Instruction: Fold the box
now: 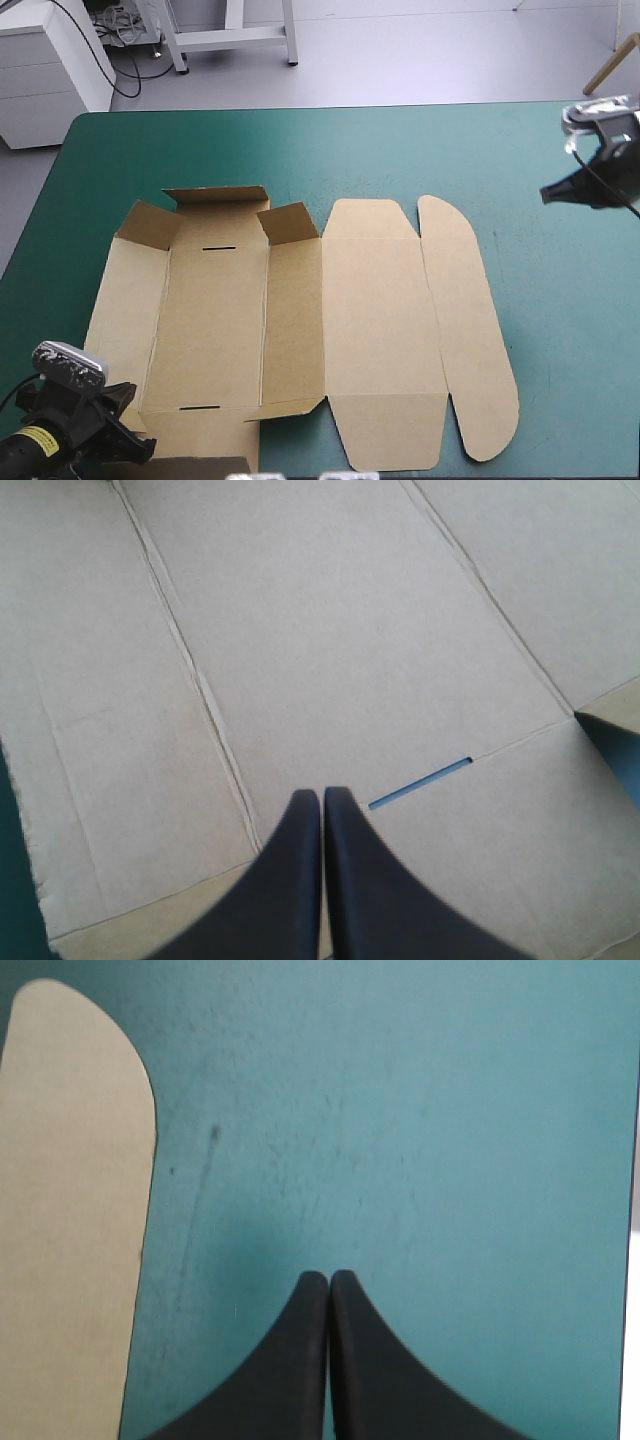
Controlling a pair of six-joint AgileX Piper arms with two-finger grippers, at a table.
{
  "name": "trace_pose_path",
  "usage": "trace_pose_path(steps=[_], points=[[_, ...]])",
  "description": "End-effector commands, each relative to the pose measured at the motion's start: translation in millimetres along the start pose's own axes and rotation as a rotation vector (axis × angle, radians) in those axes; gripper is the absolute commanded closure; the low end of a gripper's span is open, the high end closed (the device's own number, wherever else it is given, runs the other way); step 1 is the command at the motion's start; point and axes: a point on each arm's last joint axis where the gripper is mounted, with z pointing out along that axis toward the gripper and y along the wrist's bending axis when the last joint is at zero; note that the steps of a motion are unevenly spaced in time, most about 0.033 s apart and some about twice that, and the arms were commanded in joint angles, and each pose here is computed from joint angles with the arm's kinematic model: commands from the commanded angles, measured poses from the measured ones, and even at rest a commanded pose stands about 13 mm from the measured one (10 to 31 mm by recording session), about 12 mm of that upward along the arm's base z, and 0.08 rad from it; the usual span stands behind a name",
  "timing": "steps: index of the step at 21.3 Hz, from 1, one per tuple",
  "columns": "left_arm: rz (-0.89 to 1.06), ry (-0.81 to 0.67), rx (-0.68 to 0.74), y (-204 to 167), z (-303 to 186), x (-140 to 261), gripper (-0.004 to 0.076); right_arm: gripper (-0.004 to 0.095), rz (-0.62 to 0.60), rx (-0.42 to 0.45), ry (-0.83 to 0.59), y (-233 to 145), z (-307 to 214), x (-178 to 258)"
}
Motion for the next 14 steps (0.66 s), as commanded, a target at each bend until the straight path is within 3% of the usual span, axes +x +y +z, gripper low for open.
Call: trace_pose_path(steps=[1,4,7,14], points=[[-0.003,-0.058,0.01,-1,-6,-10,0.0734,0.0927,0.1,0.045,-0.058,-2,-39,52],[-0.004,-0.058,0.012,-1,-6,-10,0.0734,0.0927,0.127,0.034,-0.028,18,-41,102],[-0.004,-0.058,0.012,-1,-6,-10,0.0734,0.0927,0.185,-0.037,-0.034,43,-39,144],[-0.036,-0.075,0.012,-1,-6,-12,0.0734,0.0927,0.232,-0.056,-0.063,65,-27,192]])
